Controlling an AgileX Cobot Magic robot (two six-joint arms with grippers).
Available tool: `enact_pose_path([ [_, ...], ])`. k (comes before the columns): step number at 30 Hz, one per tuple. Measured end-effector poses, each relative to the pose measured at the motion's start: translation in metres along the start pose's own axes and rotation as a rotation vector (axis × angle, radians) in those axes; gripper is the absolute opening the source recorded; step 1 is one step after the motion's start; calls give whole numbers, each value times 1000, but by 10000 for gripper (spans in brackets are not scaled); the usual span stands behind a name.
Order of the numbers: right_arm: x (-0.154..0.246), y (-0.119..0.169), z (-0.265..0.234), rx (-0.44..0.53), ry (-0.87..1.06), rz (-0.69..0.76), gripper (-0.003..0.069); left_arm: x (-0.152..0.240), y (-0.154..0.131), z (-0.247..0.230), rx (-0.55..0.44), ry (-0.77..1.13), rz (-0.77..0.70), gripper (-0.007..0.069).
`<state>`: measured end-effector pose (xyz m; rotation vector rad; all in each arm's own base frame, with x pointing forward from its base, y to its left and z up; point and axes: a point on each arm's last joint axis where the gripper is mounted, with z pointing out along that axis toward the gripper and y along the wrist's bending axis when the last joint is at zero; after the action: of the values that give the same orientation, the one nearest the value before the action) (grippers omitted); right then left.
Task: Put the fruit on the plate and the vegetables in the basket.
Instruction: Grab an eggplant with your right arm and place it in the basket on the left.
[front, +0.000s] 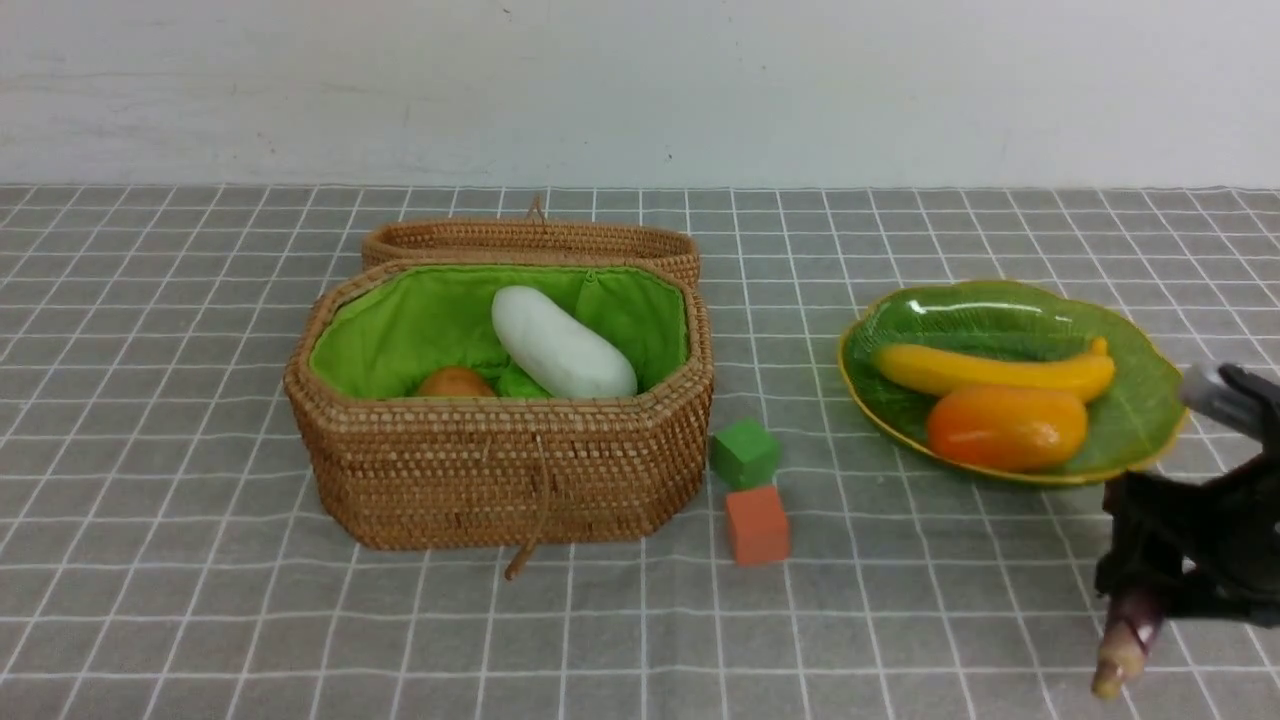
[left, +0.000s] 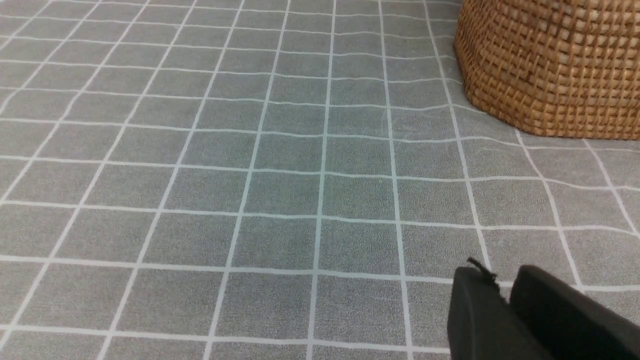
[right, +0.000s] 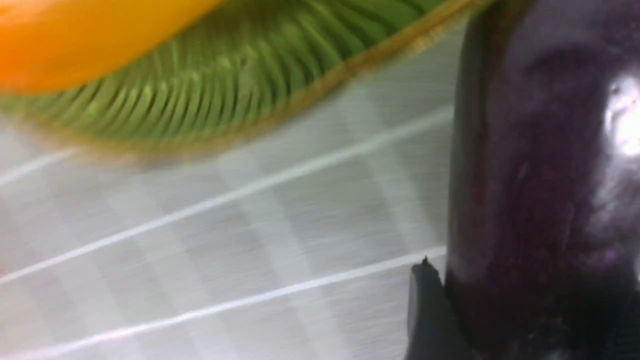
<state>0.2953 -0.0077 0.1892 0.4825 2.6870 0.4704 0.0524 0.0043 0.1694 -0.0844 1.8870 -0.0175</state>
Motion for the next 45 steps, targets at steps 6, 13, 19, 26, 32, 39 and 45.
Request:
enact_pose_path([
  [6, -9, 95, -61, -315, -251, -319, 350, 0, 0, 0, 0, 0, 0, 101],
  [13, -14, 207, -82, -547, -371, -690, 350, 0, 0, 0, 0, 0, 0, 104],
  [19, -14, 278, -41, -642, -336, -850, 350, 0, 0, 0, 0, 0, 0, 111],
  [26, -16, 331, 14, -689, -322, -929, 350, 0, 0, 0, 0, 0, 0, 113],
  [32, -9, 342, 30, -661, -320, -1003, 398, 0, 0, 0, 0, 0, 0, 113],
  [39, -11, 327, 27, -589, -198, -1037, 672, 0, 0, 0, 0, 0, 0, 124],
  [45, -58, 267, -37, -378, -111, -884, 625, 0, 0, 0, 0, 0, 0, 125],
])
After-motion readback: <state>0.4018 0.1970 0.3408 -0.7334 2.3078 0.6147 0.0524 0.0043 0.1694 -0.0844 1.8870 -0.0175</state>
